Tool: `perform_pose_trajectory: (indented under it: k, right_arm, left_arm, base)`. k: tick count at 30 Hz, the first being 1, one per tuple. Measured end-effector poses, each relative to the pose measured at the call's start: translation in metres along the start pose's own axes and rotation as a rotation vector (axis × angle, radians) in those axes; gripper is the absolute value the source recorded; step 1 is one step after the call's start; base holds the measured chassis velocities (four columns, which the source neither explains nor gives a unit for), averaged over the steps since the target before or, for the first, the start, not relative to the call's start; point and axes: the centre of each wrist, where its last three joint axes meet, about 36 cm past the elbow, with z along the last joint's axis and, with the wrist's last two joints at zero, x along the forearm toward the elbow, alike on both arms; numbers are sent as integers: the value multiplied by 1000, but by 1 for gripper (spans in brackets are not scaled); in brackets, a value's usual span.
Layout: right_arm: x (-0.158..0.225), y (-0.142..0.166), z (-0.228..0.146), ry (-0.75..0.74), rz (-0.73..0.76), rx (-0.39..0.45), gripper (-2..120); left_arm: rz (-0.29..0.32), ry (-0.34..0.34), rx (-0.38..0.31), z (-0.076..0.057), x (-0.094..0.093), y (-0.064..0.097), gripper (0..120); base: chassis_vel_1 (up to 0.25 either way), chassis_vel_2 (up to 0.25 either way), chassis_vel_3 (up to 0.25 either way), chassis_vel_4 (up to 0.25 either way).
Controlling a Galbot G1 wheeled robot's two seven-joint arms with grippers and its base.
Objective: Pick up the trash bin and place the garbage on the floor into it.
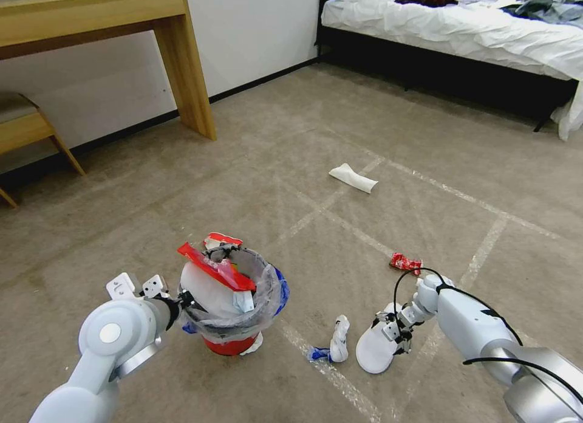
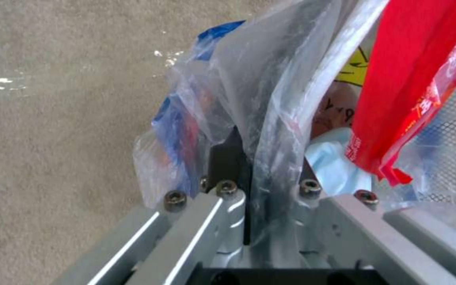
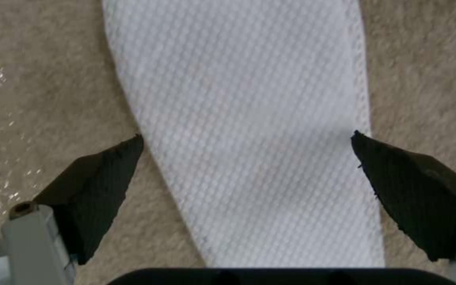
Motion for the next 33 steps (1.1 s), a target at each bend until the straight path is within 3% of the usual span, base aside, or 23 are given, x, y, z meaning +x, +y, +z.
perform_pose_trajectory:
  k: [27, 33]
  right_arm:
    - [-1, 5, -1, 11, 30, 20, 100]
    - [-2, 4, -2, 8, 31, 22, 82]
  left_arm:
    - [7, 0, 4, 1, 0, -2, 4]
    - [5, 1, 4, 1, 0, -1, 4]
  base:
    - [0, 0, 0, 0]
    - [0, 0, 0, 0]
